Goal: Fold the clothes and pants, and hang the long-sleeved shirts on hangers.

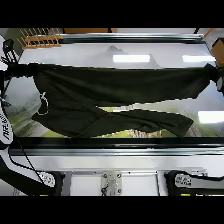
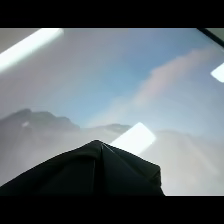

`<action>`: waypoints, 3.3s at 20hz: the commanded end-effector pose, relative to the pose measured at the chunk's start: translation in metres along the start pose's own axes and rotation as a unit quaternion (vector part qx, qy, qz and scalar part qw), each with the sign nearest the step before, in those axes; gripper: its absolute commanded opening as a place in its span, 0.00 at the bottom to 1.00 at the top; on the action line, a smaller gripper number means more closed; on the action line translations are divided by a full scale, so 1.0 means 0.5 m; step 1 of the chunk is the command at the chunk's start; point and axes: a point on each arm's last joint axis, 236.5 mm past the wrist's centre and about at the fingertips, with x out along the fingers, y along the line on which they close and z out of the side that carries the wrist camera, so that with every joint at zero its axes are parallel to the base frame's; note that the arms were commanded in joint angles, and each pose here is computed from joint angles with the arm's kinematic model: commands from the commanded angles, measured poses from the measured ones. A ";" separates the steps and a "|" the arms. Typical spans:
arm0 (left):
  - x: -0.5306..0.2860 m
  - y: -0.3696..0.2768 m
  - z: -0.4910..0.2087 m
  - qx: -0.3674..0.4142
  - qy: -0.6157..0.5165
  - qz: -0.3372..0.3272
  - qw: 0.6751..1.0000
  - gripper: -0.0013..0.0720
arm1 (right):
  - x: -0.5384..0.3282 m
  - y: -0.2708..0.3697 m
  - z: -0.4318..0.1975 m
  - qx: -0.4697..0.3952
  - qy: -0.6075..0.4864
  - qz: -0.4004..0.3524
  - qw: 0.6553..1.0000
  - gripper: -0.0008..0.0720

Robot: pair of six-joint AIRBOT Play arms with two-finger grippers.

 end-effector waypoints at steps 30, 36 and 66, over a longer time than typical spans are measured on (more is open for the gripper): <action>-0.130 0.197 -0.487 -0.302 0.165 0.077 0.936 0.74 | -0.437 0.140 -0.229 0.014 0.238 0.206 0.949 0.98; -0.063 0.132 -0.506 -0.279 0.204 0.049 0.937 0.73 | -0.436 0.141 -0.230 0.015 0.239 0.207 0.949 0.98; -0.255 0.157 -0.565 -0.178 0.189 0.125 0.958 0.05 | -0.336 -0.129 -0.612 -0.016 0.447 0.094 0.889 0.98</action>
